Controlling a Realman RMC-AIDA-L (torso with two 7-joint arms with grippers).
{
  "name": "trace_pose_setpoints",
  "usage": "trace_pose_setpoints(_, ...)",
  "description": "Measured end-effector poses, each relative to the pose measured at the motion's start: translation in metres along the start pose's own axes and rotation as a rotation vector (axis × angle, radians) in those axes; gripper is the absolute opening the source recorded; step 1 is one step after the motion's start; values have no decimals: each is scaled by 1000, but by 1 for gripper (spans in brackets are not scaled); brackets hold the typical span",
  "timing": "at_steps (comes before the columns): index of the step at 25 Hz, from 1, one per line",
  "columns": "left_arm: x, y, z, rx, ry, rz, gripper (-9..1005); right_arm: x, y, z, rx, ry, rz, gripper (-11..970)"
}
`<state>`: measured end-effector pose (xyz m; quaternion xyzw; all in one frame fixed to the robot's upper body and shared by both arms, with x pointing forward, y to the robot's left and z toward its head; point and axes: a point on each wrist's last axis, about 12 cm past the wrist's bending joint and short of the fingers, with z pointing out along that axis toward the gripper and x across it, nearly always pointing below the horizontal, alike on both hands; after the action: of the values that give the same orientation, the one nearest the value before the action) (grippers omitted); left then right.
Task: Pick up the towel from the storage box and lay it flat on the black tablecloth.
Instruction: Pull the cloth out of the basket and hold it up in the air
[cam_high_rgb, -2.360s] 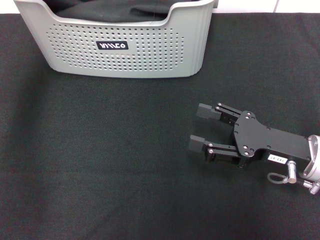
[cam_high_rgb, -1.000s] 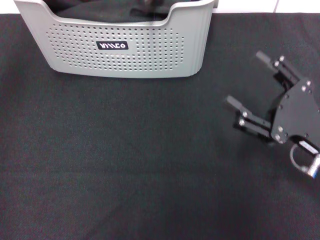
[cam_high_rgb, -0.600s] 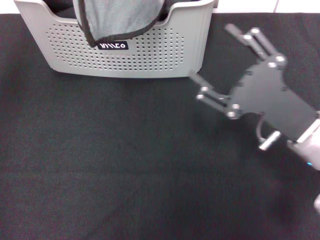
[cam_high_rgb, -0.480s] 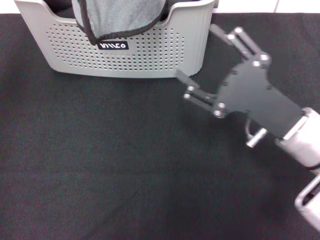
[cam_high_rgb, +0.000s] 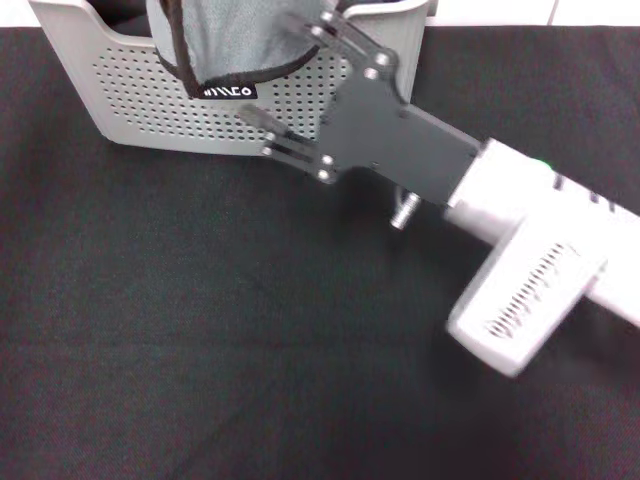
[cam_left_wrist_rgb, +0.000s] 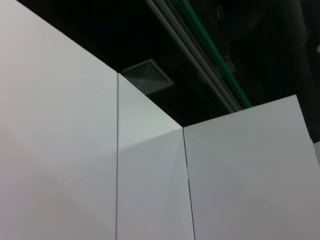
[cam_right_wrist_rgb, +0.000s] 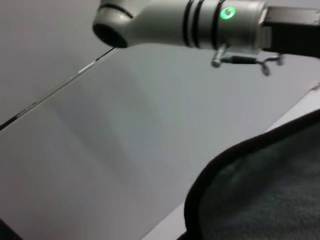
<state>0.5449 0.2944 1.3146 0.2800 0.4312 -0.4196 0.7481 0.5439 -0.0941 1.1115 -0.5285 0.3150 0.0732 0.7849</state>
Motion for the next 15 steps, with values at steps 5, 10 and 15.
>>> trace_pose_setpoints(5,3,0,4,5,2,0,20,-9,-1,24,-49,-50,-6,759)
trace_pose_setpoints(10,6,0,4,-1,6,-4,20,-19,12,32,-116,-82,-34,735)
trace_pose_setpoints(15,8,0,3,-5,7,-8,19,-27,17,31,-107,-100,-35,712)
